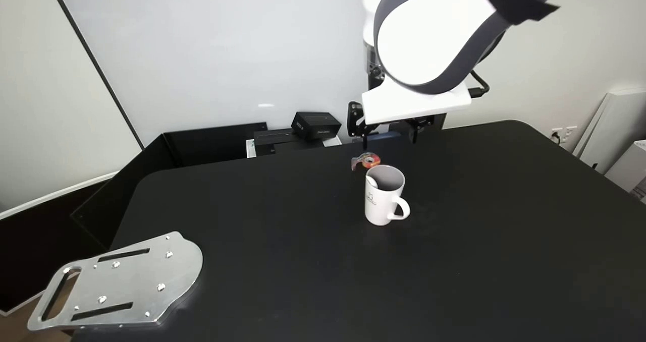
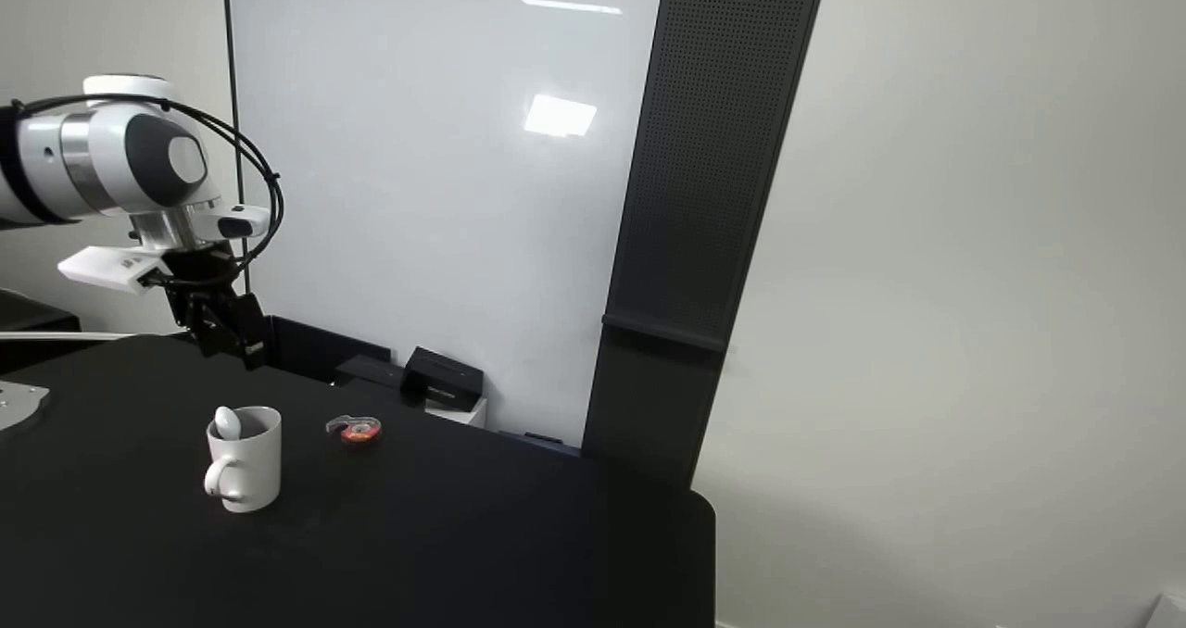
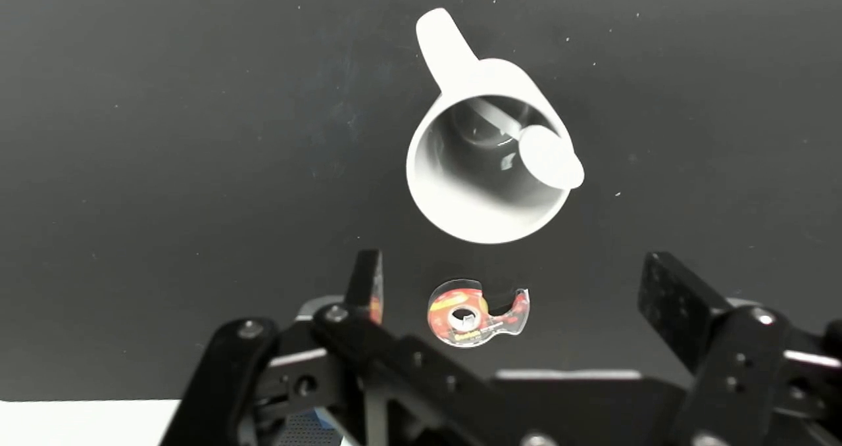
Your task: Remove the spoon from the cup and put it on the table
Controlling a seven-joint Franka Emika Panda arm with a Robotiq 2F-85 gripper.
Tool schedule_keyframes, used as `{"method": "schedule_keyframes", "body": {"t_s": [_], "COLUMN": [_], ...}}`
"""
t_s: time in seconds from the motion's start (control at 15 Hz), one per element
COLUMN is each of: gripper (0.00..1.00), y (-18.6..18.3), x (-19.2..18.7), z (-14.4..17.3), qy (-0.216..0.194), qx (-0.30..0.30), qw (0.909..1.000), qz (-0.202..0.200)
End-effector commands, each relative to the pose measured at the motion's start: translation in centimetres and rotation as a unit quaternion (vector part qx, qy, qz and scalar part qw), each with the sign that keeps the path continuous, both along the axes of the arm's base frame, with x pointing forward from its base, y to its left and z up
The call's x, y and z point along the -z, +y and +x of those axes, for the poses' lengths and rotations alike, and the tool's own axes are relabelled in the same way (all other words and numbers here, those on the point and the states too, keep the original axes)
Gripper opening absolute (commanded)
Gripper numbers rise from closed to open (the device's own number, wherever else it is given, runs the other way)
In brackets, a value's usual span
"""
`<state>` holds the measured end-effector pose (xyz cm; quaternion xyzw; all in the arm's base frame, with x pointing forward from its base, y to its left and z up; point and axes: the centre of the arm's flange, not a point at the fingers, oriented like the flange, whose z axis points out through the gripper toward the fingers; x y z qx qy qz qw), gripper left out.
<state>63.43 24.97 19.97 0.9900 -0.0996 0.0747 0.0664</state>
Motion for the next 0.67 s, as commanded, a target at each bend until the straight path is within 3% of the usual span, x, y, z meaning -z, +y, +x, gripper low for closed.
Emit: {"method": "schedule_keyframes", "body": {"t_s": [0.0,0.6], "gripper": [1.0,1.0], "y": [1.1,2.1], "x": [0.9,3.3], "z": [1.9,2.9], "qy": [-0.005,0.015], "qx": [0.014,0.013], "qw": [0.9997,0.9994], "qz": [-0.017,-0.03]}}
